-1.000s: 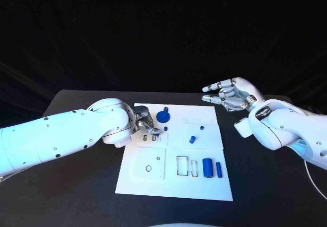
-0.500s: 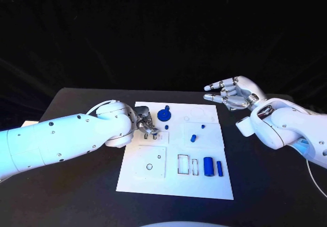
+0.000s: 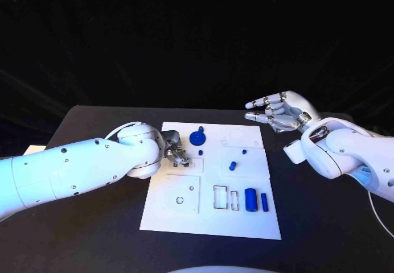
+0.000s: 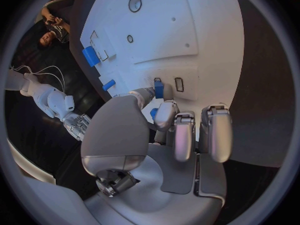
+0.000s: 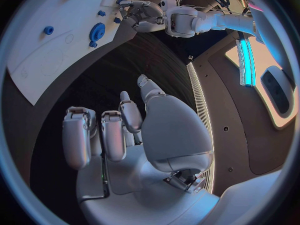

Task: Assemble the parts on the task board

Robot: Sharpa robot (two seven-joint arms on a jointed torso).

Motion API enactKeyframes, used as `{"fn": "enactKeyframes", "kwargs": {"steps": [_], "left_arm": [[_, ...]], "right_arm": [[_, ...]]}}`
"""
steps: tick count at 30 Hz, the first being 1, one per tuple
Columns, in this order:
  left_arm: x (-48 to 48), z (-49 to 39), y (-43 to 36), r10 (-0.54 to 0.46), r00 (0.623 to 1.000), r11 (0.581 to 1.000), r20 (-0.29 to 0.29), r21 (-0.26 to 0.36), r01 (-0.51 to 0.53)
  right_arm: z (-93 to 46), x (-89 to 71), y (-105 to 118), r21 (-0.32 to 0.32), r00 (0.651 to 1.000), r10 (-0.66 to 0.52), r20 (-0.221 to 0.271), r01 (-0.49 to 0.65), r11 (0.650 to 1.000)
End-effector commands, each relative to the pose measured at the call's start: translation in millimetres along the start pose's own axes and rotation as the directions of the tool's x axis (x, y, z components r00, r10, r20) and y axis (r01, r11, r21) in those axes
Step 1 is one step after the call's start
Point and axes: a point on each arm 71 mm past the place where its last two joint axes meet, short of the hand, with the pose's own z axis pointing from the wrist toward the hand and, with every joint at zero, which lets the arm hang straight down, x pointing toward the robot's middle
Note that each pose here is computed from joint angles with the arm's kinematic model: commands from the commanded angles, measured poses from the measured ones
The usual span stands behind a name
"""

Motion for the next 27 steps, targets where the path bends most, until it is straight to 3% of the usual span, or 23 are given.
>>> {"fn": "enactKeyframes", "kwargs": {"steps": [1,27], "left_arm": [[6.7,1.6,2.6,0.022,0.998,1.000,-0.060,-0.013,-0.023],[9.5,3.8,0.7,0.018,0.996,1.000,-0.093,-0.013,-0.019]], "right_arm": [[-0.1,1.8,1.0,-0.007,1.000,0.005,-0.015,-0.005,1.000],[-0.1,2.6,1.4,-0.007,1.000,0.006,-0.022,-0.006,1.000]]}}
